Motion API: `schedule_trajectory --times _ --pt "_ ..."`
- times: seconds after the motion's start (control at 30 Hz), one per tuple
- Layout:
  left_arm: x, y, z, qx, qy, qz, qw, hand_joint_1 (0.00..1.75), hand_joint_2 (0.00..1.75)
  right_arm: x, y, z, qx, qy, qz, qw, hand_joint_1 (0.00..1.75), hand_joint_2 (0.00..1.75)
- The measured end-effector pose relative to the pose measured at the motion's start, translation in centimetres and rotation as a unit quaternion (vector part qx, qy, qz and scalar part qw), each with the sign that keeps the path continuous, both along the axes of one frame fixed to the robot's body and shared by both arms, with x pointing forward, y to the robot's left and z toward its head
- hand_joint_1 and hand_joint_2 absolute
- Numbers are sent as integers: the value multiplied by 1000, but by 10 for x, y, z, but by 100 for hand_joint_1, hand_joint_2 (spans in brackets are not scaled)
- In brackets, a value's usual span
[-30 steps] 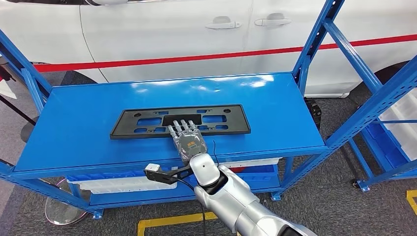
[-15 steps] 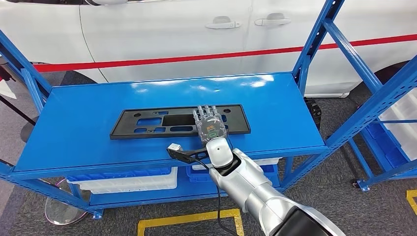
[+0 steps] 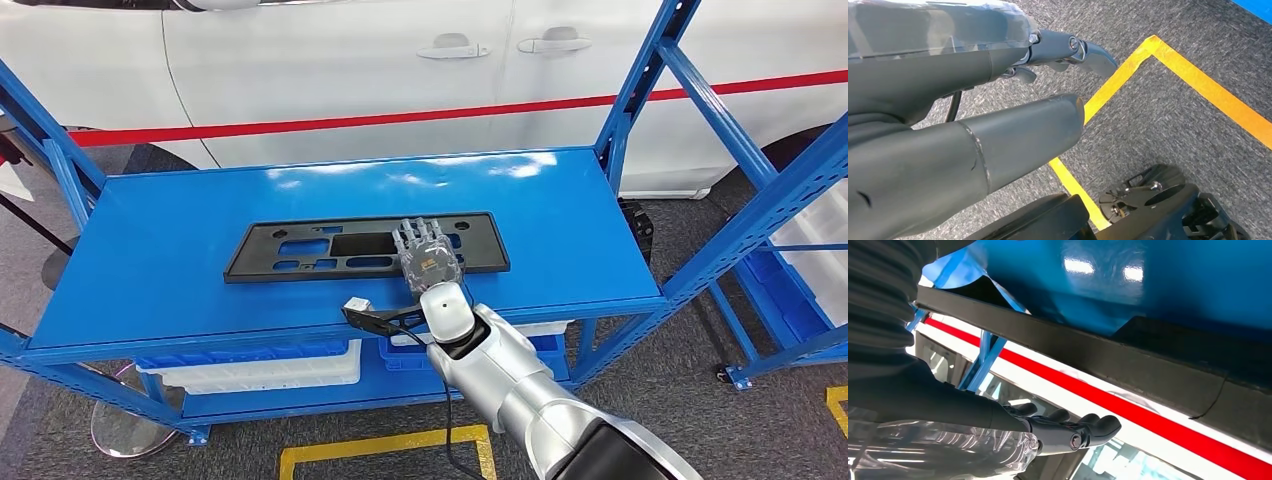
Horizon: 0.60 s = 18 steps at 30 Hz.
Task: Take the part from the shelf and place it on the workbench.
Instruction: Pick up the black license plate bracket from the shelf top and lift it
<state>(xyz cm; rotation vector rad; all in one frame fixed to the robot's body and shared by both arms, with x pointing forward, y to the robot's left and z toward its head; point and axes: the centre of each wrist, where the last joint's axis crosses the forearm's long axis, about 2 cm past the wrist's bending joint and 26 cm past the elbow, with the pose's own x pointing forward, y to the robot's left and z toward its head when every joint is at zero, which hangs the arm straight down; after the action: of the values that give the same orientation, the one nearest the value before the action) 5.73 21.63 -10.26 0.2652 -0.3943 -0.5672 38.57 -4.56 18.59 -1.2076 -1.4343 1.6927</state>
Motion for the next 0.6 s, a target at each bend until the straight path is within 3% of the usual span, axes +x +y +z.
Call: schedule_trajectory --times 0.43,0.57,0.6 --pt "-1 0 0 -3 5 8 1000 0 0 1 2 4 10 20 18 1000 2 175" --pt "-1 1 0 -1 3 12 1000 0 0 7 1 18 18 17 15 1000 175 175" --pt "-1 1 0 0 3 12 1000 0 0 9 0 22 21 16 13 1000 175 175"
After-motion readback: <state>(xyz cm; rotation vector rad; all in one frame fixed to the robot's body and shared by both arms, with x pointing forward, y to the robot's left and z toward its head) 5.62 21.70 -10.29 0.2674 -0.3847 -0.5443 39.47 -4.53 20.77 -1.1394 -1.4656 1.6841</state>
